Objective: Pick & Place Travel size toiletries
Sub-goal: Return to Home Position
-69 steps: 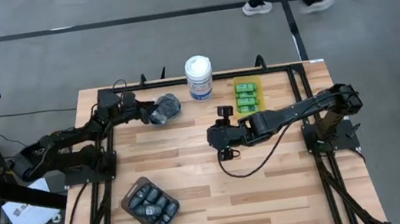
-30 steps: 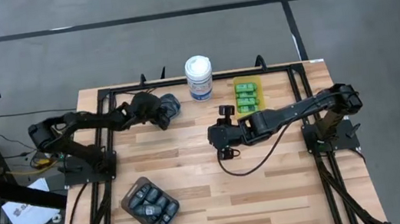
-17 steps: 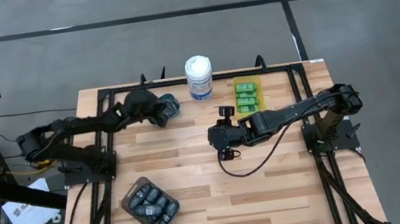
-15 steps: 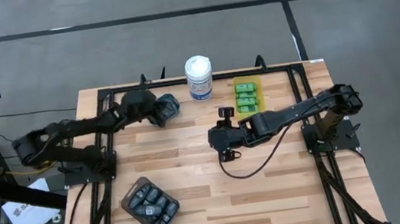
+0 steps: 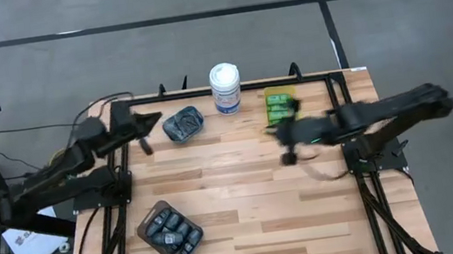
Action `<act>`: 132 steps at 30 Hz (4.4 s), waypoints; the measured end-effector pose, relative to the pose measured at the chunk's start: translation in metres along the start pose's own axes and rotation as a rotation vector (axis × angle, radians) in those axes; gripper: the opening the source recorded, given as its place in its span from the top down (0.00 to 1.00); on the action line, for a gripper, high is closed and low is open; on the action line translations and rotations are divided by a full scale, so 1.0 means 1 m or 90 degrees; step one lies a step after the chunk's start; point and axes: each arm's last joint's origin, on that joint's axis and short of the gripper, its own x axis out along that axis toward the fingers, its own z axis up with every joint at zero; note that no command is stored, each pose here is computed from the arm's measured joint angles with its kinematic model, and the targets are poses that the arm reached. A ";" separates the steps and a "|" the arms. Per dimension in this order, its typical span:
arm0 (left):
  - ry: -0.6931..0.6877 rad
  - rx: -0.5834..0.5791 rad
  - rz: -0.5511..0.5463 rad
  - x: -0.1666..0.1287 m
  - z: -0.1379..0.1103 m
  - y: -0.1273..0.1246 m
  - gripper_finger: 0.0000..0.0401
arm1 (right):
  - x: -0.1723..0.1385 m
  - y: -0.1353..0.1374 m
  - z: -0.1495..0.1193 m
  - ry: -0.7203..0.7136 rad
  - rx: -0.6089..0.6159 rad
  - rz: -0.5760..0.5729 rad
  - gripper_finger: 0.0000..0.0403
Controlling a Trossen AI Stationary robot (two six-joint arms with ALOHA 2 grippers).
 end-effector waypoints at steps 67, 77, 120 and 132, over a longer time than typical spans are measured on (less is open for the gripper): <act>0.010 -0.042 -0.413 -0.053 -0.120 -0.069 1.00 | 0.008 -0.006 -0.248 -0.383 0.232 -0.040 1.00; 0.012 -0.042 -0.413 -0.053 -0.121 -0.069 0.99 | 0.008 -0.008 -0.249 -0.377 0.237 -0.057 1.00; -0.108 -0.086 -0.362 -0.055 -0.104 -0.056 0.99 | 0.008 -0.008 -0.249 -0.380 0.238 -0.058 1.00; -0.108 -0.085 -0.364 -0.055 -0.104 -0.057 0.99 | 0.008 -0.008 -0.249 -0.381 0.238 -0.058 1.00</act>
